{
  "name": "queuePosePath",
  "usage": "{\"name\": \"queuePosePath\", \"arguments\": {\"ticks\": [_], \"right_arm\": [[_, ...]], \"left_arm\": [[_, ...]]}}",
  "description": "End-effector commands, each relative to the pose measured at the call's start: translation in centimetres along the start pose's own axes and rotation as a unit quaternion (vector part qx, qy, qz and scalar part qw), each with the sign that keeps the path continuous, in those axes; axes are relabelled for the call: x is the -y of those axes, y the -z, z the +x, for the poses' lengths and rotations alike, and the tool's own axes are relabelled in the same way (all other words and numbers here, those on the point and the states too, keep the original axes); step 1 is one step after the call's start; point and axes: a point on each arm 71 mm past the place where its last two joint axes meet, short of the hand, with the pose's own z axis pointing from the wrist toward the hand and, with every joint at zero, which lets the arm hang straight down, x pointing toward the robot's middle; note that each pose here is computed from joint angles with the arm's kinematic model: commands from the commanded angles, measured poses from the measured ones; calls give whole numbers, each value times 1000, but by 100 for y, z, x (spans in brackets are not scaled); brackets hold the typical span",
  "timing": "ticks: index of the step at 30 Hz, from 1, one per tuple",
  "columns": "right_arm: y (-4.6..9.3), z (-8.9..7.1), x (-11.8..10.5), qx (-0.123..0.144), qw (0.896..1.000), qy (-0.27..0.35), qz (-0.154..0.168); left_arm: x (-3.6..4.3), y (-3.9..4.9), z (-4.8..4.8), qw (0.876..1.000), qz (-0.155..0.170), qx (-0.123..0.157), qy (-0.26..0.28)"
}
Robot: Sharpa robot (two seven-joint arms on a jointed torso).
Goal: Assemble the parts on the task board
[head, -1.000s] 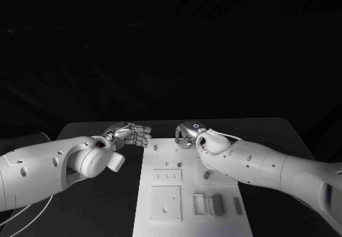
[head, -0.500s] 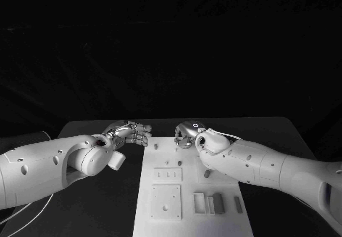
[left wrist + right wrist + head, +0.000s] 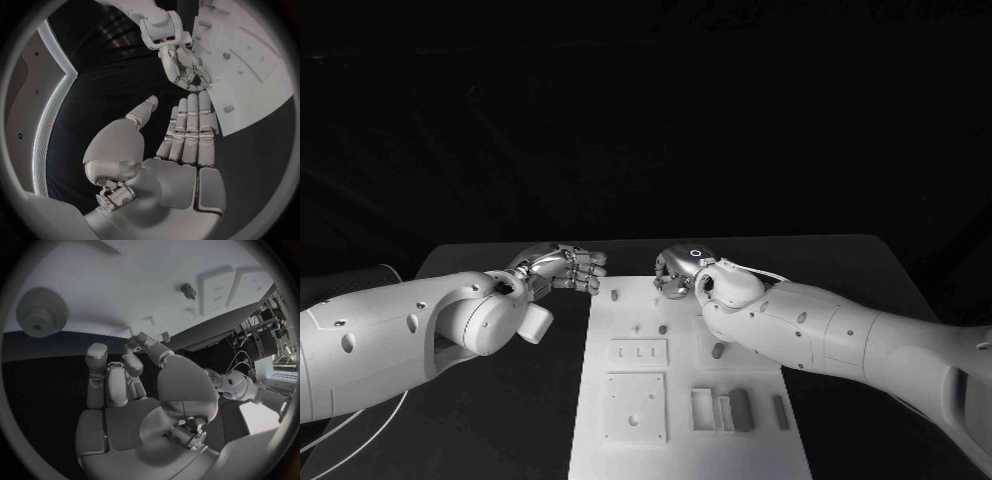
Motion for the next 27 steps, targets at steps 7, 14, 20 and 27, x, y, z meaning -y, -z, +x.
{"name": "queuePosePath", "arguments": {"ticks": [7, 14, 20, 27], "right_arm": [[12, 39, -16, -10, 1000, 6, -1], [7, 42, -29, -10, 1000, 6, 0], [1, 44, -42, -9, 1000, 7, 2], [1, 71, -33, -10, 1000, 8, 6]], "left_arm": [[18, -7, 30, 1000, 5, -7, 1], [18, -9, 29, 1000, 5, -7, 1], [18, -10, 33, 1000, 5, -7, 1], [21, -8, 50, 1000, 5, -10, 1]]}}
